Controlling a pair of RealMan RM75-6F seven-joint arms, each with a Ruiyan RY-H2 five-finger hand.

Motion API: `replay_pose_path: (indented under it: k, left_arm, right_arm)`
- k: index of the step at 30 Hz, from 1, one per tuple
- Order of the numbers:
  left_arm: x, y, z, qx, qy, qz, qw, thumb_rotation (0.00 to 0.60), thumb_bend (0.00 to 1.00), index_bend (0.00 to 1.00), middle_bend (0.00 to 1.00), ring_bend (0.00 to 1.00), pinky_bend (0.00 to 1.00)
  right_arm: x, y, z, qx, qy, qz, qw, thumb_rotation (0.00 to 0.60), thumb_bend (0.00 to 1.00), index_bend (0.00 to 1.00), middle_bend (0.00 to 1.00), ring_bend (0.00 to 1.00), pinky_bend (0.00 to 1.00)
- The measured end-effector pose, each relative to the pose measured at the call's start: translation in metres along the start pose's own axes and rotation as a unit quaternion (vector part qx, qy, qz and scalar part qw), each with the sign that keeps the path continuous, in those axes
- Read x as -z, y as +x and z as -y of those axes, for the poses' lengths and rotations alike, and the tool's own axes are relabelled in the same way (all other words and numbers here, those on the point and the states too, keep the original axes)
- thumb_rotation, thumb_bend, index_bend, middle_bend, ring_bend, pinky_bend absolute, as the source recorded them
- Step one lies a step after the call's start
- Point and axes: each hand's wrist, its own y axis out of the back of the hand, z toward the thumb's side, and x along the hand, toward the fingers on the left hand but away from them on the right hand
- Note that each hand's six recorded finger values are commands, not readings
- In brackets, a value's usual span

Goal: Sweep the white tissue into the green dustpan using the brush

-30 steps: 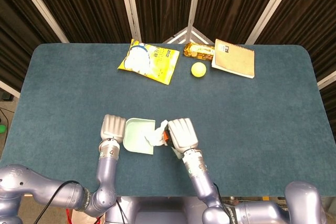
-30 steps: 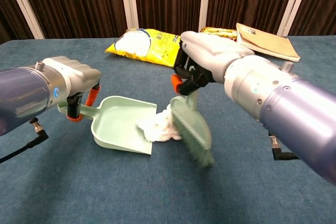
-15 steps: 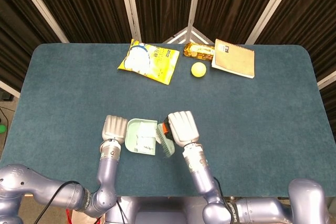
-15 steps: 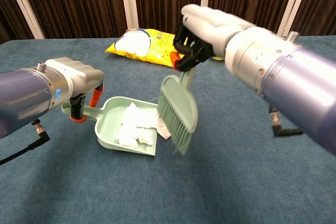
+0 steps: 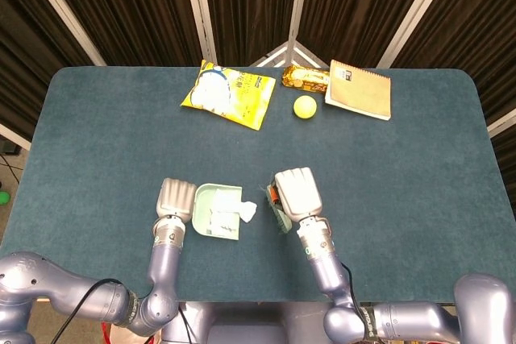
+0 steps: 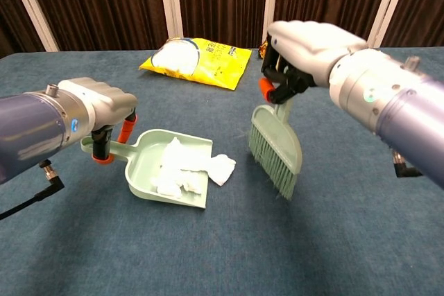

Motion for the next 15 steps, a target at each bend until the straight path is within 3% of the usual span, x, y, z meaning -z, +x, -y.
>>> replay_pose_path:
  k: [8,15]
  left_arm:
    - [-0.003,0.0,-0.001,0.0,-0.003,0.006,1.0,0.6,0.61,0.69,1.0,0.99,0.94]
    - [-0.009,-0.001,0.002,0.0,-0.006,0.013,0.9999,0.6,0.61,0.69,1.0,0.99,0.94]
  right_arm:
    - [-0.017,0.008,0.02,-0.022,-0.039,-0.009,0.999,0.6,0.57,1.0,0.98,0.98,0.96]
    - [-0.039,0.008,0.007,-0.012,-0.091,-0.022,0.9955,0.6,0.57,1.0,0.98,0.98,0.96]
